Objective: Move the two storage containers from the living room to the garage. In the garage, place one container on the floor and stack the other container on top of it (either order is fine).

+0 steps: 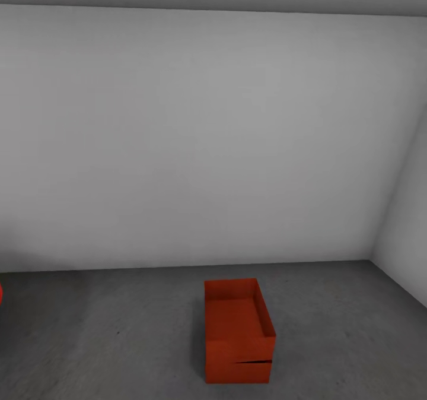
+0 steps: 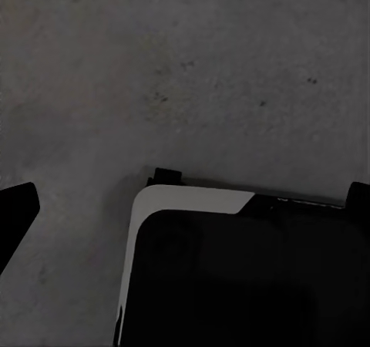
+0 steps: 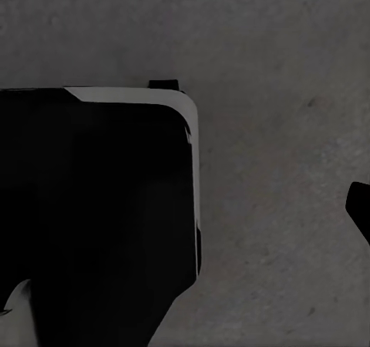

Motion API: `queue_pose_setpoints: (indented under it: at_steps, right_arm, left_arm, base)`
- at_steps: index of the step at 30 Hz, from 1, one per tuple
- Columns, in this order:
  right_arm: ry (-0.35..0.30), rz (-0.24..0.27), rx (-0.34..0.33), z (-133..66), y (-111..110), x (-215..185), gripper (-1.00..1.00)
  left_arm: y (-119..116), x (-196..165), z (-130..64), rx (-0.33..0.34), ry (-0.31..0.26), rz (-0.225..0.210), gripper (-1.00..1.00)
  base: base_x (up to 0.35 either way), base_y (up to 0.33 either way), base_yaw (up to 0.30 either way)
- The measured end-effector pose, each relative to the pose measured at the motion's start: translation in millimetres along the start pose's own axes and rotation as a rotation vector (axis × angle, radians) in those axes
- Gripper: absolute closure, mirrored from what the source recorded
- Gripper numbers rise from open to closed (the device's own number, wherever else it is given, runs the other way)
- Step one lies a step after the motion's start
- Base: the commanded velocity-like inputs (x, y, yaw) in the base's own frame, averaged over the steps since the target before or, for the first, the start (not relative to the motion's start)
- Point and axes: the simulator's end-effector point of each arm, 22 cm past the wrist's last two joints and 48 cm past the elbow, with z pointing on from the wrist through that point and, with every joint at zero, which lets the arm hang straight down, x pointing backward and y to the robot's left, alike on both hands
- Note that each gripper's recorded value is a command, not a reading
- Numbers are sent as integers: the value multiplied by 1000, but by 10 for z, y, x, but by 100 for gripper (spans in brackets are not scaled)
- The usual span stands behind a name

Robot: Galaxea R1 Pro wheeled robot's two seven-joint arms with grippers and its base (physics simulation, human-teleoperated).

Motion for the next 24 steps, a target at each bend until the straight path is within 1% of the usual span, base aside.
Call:
queue_pose_setpoints:
  at_steps: [18, 24]
  right_arm:
    - [2, 8, -5, -2, 53, 6, -100]
    - [1, 8, -2, -2, 36, 2, -100]
  left_arm:
    - [7, -7, 0, -1, -1, 2, -100]
    - [9, -6, 0, -1, -1, 2, -100]
  base:
    - [0, 0, 0]
    - [0, 0, 0]
